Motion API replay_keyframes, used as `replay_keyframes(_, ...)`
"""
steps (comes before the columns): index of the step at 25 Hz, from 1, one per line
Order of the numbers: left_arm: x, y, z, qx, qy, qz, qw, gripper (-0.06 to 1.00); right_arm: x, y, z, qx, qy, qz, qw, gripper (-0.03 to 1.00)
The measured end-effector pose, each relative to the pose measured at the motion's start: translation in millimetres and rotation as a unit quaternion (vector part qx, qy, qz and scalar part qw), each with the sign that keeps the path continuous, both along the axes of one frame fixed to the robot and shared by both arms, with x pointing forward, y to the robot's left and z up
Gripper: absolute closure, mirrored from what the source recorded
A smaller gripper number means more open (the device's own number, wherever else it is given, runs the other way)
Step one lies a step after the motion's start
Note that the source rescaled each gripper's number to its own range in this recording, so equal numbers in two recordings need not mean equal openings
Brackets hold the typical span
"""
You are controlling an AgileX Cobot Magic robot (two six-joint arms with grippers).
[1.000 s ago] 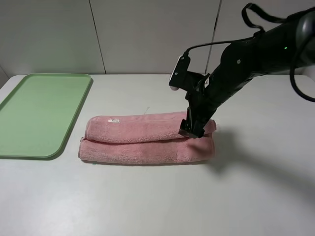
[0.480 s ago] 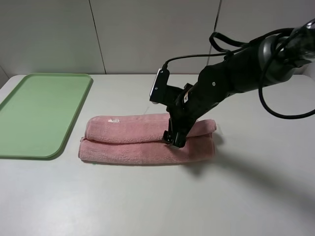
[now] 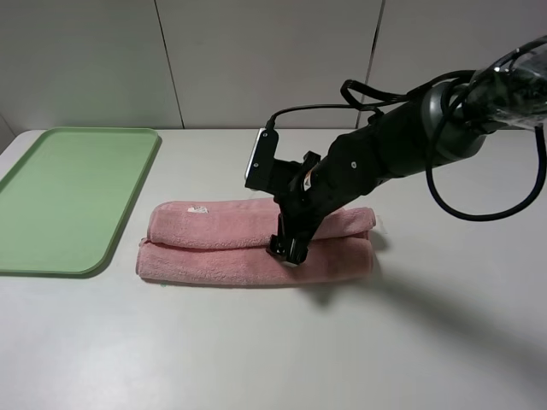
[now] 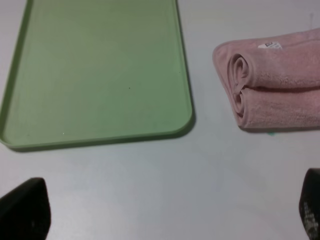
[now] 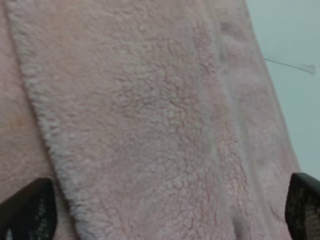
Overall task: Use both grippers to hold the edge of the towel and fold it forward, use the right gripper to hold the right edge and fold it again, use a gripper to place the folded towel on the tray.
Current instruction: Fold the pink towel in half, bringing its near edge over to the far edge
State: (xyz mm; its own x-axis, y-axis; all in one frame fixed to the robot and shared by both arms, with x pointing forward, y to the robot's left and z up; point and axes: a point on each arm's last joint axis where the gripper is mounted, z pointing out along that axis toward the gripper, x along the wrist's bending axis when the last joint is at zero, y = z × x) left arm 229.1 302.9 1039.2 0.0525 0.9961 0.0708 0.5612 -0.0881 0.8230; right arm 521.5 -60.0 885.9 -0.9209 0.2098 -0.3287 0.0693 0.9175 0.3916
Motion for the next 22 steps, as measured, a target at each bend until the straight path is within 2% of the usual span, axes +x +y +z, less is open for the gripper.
replay_keyframes(5,0.0,0.0,0.0,0.000,0.000,0.000,1.000,-0.05,3.0,1.7,-1.6,0.004,-0.020,0.009,1.000,-0.03)
replay_keyframes(11,0.0,0.0,0.0,0.000,0.000,0.000,1.000,-0.05,3.9,2.3,-16.5,-0.002,-0.014,0.009,1.000,-0.03)
replay_keyframes(22,0.0,-0.1,0.0,0.000,0.000,0.000,1.000,-0.05,8.3,5.8,-12.3,0.002,-0.025,0.015,1.000,-0.03)
